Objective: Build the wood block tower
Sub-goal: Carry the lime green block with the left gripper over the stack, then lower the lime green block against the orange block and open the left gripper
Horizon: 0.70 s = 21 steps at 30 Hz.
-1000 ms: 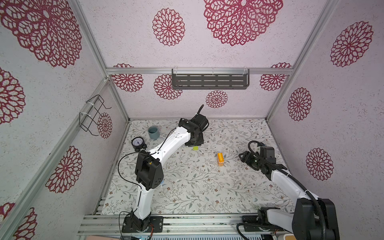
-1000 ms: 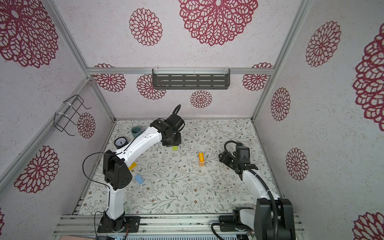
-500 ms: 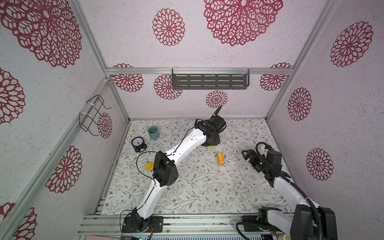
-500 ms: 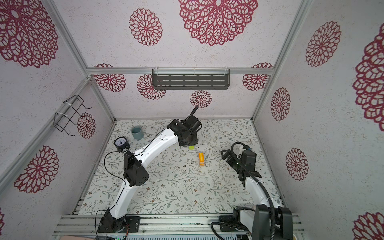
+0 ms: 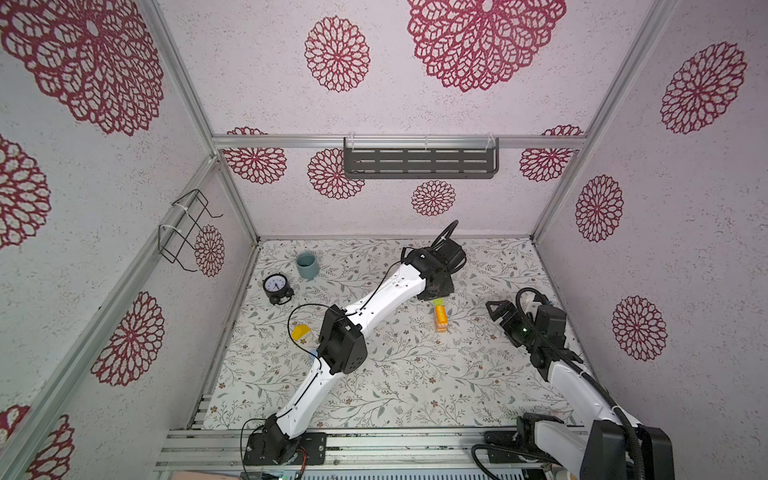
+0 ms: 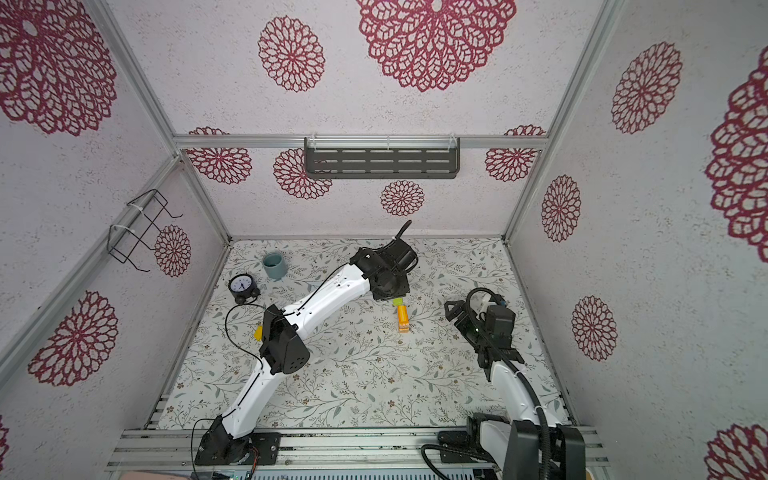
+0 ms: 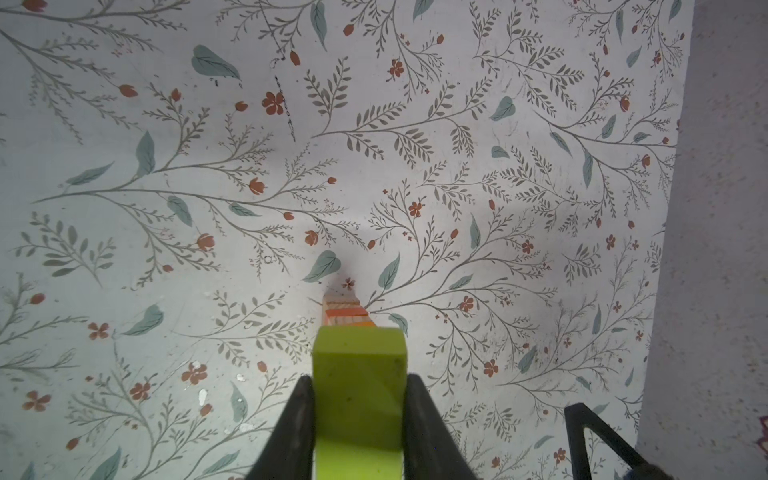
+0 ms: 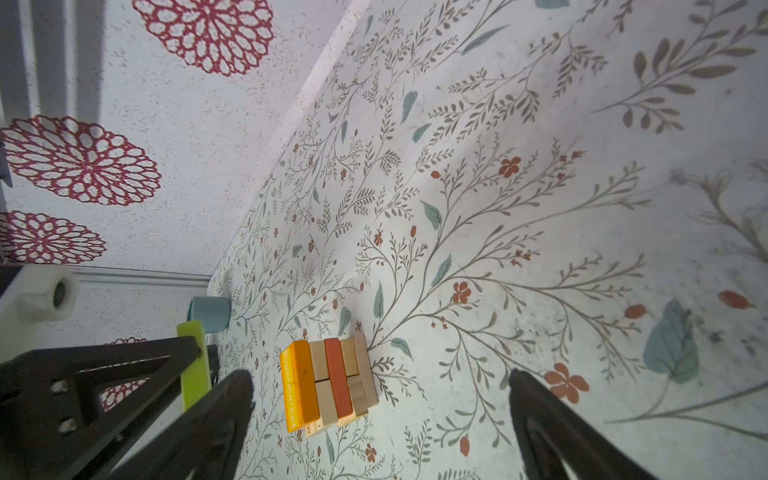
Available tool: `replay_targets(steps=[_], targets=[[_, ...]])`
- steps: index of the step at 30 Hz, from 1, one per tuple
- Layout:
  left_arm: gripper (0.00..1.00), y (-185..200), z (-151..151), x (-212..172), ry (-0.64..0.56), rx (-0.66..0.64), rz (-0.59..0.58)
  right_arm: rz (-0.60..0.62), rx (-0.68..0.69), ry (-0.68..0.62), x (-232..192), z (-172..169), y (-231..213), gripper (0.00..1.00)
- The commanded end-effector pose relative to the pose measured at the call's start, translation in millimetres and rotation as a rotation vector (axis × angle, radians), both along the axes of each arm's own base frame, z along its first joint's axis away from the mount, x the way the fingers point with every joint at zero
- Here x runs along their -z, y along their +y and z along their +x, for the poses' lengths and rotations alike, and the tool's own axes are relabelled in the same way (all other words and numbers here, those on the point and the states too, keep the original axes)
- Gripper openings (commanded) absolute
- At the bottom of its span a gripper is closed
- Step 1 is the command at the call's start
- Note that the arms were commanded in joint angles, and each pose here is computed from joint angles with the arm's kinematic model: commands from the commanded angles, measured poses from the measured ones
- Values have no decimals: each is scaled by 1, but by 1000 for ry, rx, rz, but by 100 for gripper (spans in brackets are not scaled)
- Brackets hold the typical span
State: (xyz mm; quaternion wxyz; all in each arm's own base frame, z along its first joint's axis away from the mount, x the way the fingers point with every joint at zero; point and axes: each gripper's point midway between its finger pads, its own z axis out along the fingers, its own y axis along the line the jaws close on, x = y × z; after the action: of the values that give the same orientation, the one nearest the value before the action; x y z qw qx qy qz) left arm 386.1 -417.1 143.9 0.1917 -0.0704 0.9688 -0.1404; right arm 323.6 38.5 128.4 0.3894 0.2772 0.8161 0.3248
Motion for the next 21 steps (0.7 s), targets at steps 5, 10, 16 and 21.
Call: replay_targets(steps=[5, 10, 16, 21], targets=[[27, -15, -8, 15, 13, -24, -8, 20, 1, -47, -12, 1, 1, 99], [27, -17, -15, 19, 19, -19, -6, 34, -1, -43, -10, 1, 2, 99], [27, -15, -17, 24, 29, -21, 7, 39, -4, -35, -8, 1, 3, 99], [27, -15, -19, 27, 35, -19, 7, 32, -3, -35, -7, 1, 2, 99]])
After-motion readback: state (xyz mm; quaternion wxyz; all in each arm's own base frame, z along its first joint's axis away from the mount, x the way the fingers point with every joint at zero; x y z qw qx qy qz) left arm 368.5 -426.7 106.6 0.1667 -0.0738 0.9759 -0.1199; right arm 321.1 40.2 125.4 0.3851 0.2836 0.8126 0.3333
